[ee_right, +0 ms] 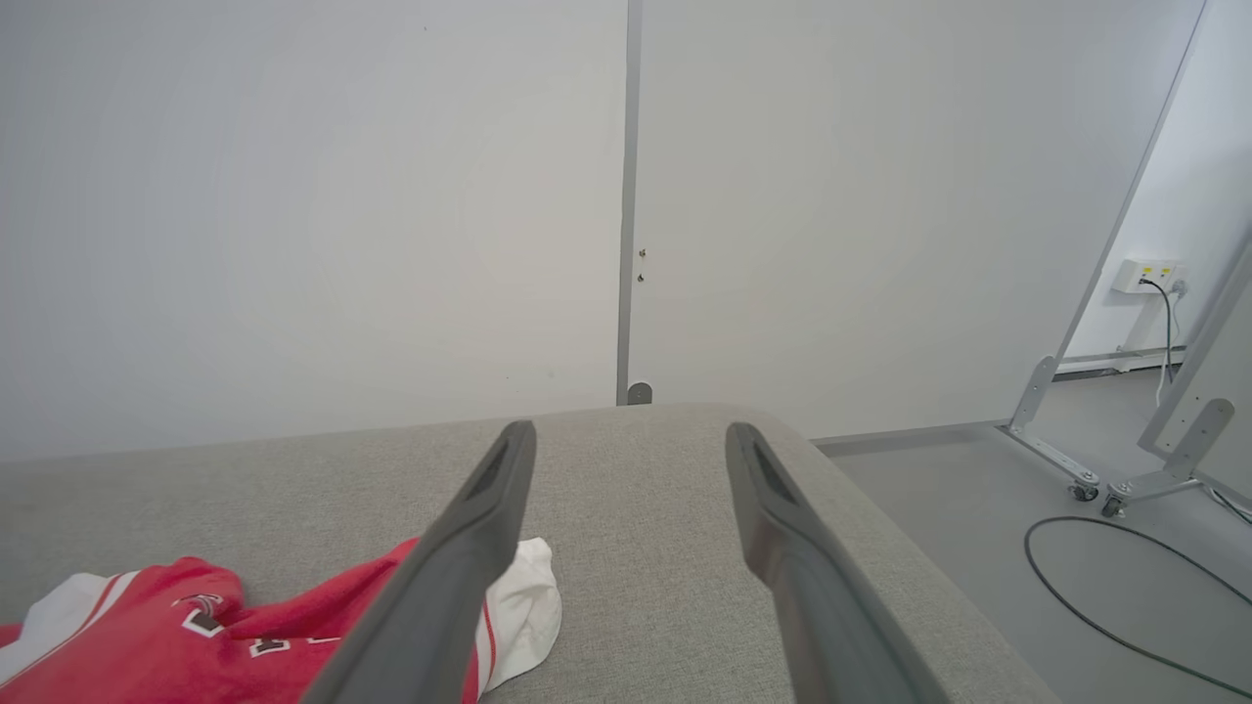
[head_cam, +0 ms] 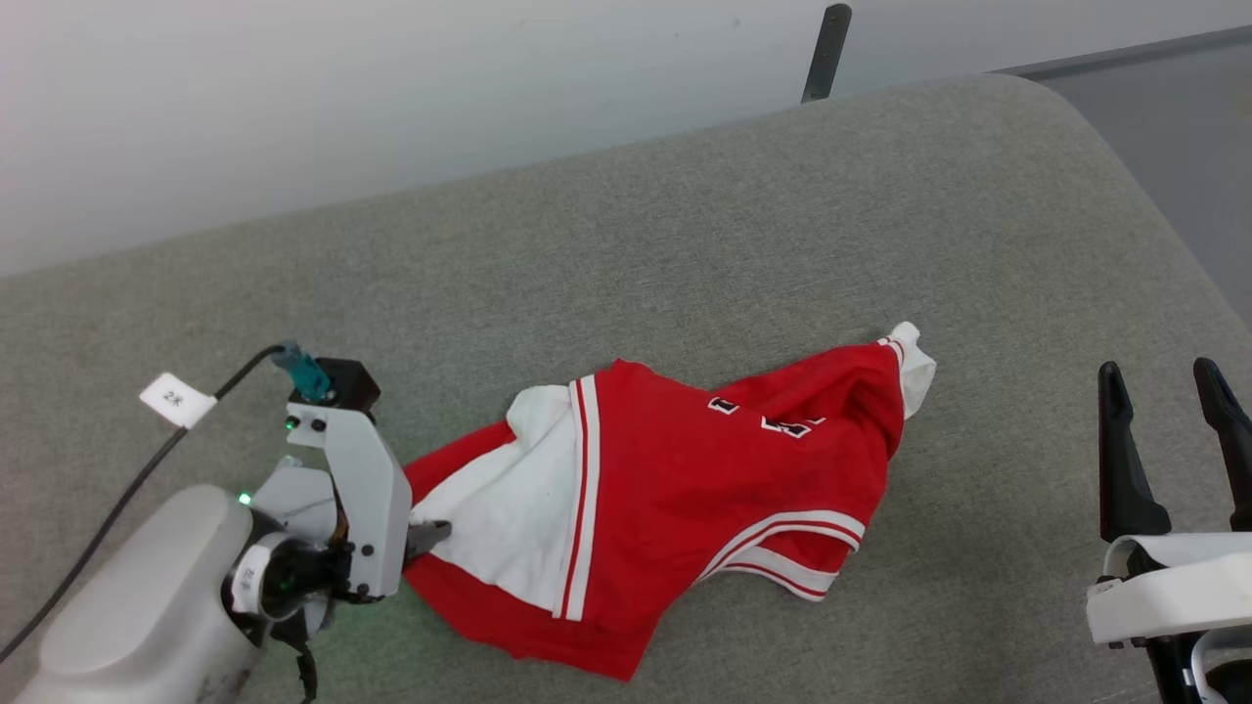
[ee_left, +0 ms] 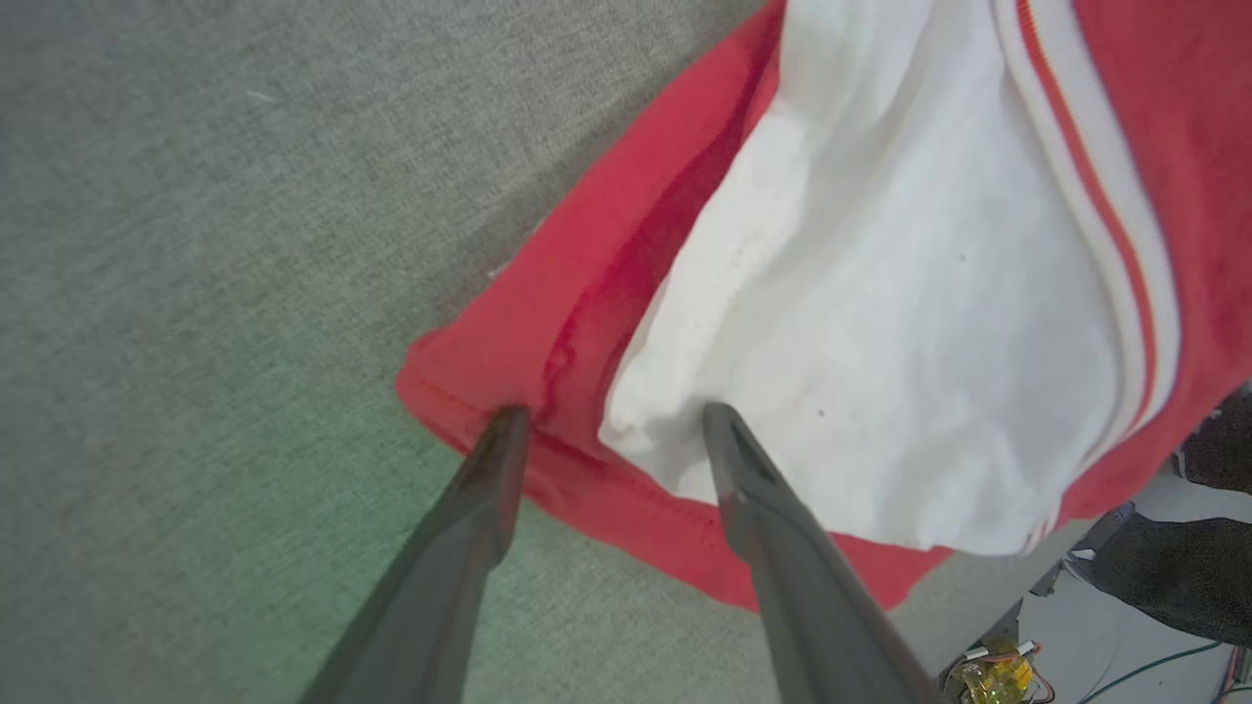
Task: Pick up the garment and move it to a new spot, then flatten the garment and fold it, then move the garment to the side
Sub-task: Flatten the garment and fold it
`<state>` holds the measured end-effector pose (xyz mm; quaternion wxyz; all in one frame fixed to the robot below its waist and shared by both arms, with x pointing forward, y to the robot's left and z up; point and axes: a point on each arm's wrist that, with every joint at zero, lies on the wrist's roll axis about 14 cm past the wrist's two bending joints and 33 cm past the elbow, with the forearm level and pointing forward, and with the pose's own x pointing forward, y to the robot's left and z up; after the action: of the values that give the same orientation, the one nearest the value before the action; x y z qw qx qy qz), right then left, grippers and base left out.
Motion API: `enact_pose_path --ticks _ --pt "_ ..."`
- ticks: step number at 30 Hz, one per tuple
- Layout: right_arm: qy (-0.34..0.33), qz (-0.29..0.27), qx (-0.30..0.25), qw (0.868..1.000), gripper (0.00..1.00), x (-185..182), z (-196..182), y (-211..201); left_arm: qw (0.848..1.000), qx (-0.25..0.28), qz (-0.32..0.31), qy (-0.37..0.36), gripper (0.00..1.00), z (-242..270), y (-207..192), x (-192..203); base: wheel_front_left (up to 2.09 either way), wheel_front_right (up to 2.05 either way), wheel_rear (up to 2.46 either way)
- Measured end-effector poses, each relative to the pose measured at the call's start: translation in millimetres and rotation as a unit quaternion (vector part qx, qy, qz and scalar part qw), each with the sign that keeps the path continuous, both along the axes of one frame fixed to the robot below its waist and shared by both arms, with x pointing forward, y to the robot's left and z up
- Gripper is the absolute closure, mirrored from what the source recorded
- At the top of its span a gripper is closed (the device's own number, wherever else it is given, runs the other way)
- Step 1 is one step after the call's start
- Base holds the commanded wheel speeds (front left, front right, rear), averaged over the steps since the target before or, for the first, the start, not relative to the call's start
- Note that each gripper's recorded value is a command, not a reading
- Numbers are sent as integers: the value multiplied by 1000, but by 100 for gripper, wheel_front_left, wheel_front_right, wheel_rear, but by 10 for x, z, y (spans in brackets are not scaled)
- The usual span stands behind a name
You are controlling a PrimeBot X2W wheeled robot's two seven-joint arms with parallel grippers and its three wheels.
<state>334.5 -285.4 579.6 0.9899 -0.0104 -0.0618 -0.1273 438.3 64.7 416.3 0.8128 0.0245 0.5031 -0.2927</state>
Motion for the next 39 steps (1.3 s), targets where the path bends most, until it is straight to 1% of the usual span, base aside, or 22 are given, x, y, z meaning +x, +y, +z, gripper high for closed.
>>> enact_pose_path --ticks 1,2,7,11,16,21,26,31,39 --pt "0 0 0 1000 0 0 0 -1 1000 0 0 0 76 -1 -3 0 0 0 0" --pt "-1 0 0 1000 0 0 1 -2 1000 -1 -1 0 100 0 -6 0 0 0 0" --pt "-2 -1 0 1000 0 1 7 -9 1000 -15 1 0 100 54 -62 4 0 0 0" --pt "-3 -1 1 1000 0 -2 16 -13 1000 -14 3 -3 100 111 -31 19 0 0 0" --pt "-4 0 2 1000 0 -2 30 -11 1000 -13 14 -9 100 222 57 28 0 0 0" --pt "-3 9 4 1000 0 12 34 39 998 -14 39 -36 100 431 227 83 0 0 0" --pt "-4 23 3 1000 0 60 61 123 995 -4 81 -63 100 613 561 124 0 0 0" --pt "-3 35 1 999 0 89 79 201 988 17 125 -86 100 709 965 95 0 0 0" --pt "-4 48 -2 999 0 70 140 287 978 59 183 -82 100 625 1542 -149 0 0 0"
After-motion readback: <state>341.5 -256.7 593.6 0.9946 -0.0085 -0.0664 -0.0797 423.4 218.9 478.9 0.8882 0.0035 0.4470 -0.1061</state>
